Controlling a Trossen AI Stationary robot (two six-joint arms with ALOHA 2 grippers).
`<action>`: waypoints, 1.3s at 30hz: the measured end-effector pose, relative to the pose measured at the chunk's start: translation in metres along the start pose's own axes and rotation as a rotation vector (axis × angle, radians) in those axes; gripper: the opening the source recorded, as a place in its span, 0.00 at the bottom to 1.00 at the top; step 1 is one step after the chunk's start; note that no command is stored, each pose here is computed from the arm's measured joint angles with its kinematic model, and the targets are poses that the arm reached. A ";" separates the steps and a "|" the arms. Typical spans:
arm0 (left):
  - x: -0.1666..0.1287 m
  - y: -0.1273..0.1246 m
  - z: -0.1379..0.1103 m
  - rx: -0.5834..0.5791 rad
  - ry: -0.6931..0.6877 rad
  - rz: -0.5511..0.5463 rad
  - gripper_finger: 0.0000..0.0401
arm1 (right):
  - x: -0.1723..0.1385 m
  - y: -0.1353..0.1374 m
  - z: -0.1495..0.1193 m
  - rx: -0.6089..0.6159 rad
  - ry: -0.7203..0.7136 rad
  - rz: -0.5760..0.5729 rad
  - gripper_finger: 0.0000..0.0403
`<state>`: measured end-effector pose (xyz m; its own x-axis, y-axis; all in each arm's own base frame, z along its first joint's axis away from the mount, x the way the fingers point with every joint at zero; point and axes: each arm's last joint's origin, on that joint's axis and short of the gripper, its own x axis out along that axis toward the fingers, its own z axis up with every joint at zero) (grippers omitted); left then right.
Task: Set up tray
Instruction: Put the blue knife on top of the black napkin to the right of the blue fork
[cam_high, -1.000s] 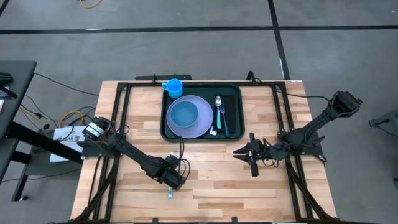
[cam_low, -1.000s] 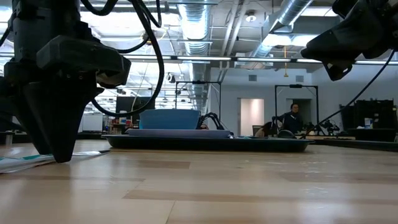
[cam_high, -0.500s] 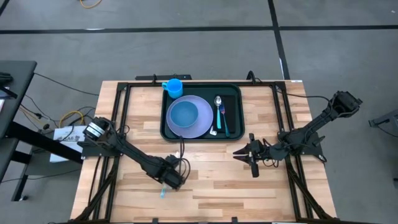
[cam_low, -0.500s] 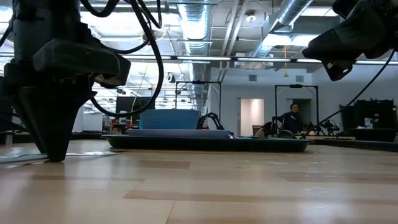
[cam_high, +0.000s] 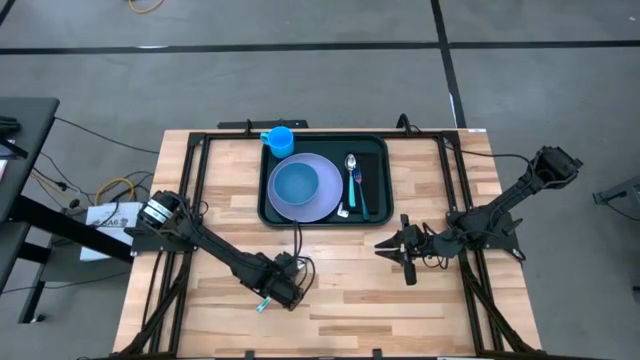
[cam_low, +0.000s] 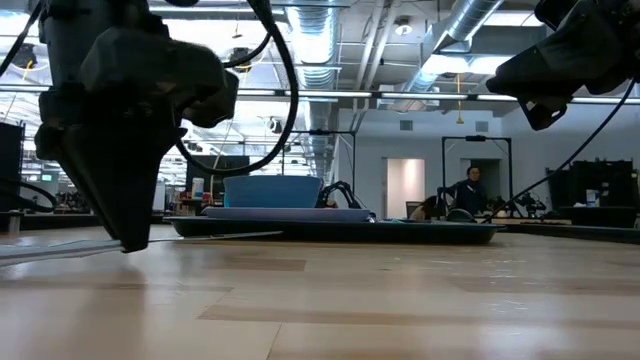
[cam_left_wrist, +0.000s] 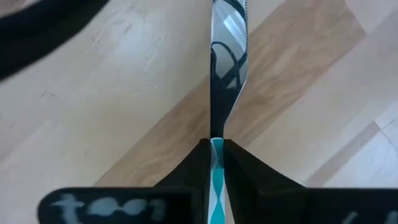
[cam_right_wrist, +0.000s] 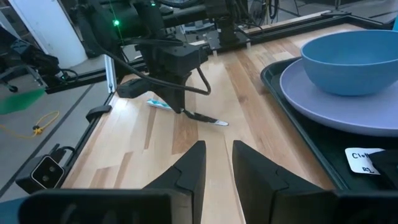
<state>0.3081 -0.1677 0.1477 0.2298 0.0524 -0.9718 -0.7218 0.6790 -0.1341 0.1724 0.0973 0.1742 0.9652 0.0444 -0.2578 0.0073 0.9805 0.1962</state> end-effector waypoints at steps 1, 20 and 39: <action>0.000 0.000 0.000 0.006 -0.001 -0.003 0.05 | 0.000 0.000 0.000 0.000 0.000 0.000 0.18; -0.032 -0.026 0.020 0.144 -0.187 -0.061 0.02 | 0.000 0.000 0.002 -0.018 -0.015 0.003 0.18; -0.087 -0.060 0.093 0.460 -0.890 0.094 0.03 | -0.001 0.004 0.012 0.030 -0.116 0.039 0.18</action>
<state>0.3918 -0.1447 0.2585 0.7247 0.5209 -0.4510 -0.4832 0.8509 0.2062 0.1749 0.0989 0.1869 0.9886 0.0582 -0.1391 -0.0246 0.9723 0.2324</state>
